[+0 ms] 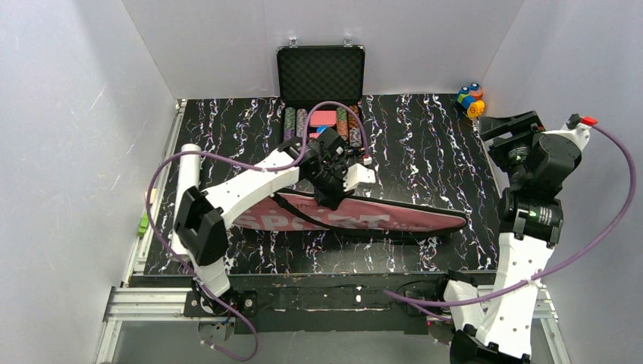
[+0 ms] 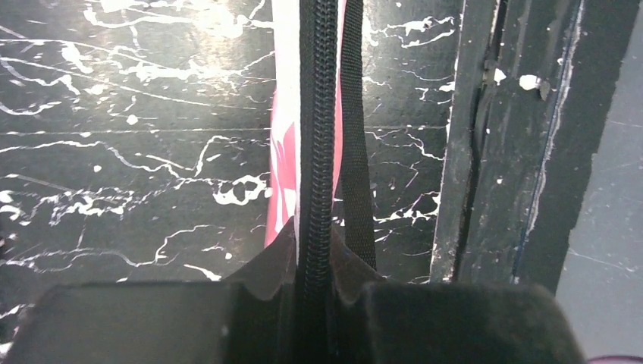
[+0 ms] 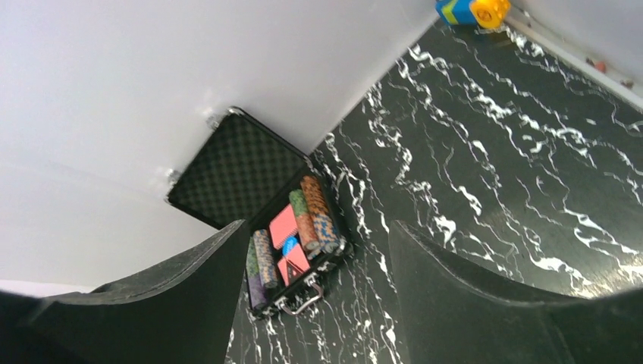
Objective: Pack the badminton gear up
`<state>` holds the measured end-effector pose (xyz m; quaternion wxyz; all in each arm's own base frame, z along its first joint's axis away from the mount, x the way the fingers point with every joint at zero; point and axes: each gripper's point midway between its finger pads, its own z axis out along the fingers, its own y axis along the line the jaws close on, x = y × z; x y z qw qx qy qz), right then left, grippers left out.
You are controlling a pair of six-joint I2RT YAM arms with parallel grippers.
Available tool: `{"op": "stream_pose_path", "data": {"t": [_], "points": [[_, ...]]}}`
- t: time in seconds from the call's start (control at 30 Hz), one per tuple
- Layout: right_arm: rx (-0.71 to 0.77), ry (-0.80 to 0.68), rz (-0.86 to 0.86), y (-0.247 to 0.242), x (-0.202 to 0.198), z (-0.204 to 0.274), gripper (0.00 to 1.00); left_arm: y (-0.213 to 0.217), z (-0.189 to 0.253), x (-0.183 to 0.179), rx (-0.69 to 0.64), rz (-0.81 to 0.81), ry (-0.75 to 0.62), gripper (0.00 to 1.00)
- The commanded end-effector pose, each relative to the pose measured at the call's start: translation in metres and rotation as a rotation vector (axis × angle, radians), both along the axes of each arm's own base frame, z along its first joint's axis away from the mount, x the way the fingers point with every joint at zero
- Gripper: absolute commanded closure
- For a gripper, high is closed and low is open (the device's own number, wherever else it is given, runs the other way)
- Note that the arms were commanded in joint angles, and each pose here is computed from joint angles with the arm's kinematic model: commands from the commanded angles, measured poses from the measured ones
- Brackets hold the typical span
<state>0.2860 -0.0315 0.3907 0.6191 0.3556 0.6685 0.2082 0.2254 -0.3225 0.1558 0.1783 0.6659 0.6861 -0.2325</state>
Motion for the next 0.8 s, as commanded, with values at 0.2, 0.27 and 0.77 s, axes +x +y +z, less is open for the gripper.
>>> {"op": "stream_pose_path", "data": {"t": [0.2, 0.27, 0.77], "points": [[0.039, 0.074, 0.096, 0.01, 0.028, -0.048, 0.24, -0.024, -0.024, -0.026, -0.012, -0.142, 0.26, 0.77], [0.034, 0.101, 0.11, 0.012, 0.032, -0.059, 0.23, -0.028, -0.032, -0.021, 0.002, -0.137, 0.269, 0.69], [0.024, 0.211, 0.185, 0.03, 0.052, -0.112, 0.23, -0.031, -0.048, 0.062, 0.067, -0.169, -0.035, 0.54]]}}
